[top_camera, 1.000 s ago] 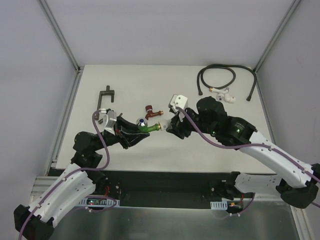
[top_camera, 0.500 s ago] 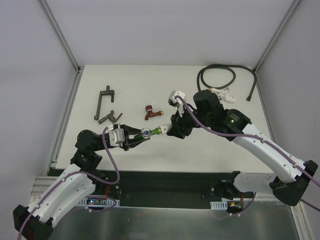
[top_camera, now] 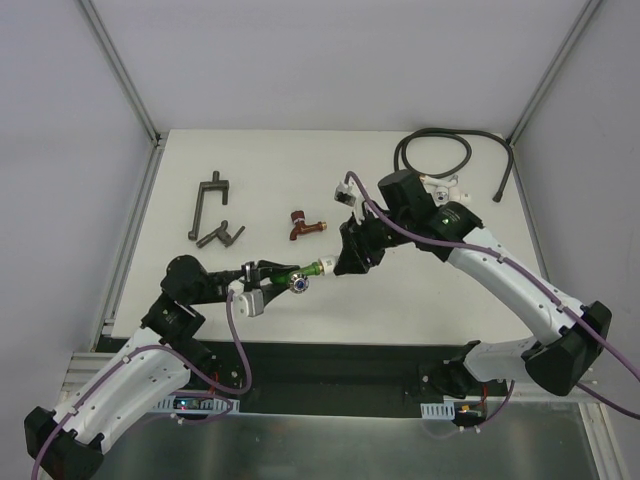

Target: Install the water faucets

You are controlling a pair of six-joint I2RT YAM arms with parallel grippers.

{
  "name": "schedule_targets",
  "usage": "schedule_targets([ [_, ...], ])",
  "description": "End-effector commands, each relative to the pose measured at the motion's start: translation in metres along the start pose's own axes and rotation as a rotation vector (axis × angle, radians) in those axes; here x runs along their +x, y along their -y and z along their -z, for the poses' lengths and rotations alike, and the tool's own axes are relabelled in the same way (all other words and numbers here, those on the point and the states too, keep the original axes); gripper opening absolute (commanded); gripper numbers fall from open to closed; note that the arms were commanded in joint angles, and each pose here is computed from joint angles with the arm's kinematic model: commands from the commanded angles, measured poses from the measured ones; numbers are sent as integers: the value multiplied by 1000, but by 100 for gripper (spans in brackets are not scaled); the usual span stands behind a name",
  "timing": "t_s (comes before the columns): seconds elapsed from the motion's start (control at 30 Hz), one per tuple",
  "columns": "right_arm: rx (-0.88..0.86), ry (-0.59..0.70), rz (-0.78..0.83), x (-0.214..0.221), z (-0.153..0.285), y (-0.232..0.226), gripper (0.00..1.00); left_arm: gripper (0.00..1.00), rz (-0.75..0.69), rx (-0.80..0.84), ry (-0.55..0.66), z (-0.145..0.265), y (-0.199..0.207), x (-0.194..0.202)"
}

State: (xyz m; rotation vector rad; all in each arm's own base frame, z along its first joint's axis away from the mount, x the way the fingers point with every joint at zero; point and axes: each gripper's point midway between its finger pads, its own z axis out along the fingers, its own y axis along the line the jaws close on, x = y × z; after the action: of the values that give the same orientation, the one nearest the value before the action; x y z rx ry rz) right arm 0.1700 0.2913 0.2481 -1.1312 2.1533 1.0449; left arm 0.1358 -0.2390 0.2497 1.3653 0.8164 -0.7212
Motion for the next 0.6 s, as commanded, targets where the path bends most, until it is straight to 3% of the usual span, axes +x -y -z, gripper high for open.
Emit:
schedule_targets([
  [0.0,-35,204,68,-65,13,-8,2,0,5,192,60,-4,39,-6],
  [0.1,-23,233,84,-71,15,-5,21,0,48,151,33,-6,32,1],
  [0.13,-17,237,86,-70,14,-3,32,0,81,141,27,-7,32,3],
  [0.27,26,279,116,-74,22,0,53,0,135,78,30,-9,27,12],
  [0.4,93,324,135,-79,30,10,68,0,196,-25,35,-9,17,19],
  [0.57,159,413,227,-82,49,14,87,0,384,-203,55,-8,-6,23],
])
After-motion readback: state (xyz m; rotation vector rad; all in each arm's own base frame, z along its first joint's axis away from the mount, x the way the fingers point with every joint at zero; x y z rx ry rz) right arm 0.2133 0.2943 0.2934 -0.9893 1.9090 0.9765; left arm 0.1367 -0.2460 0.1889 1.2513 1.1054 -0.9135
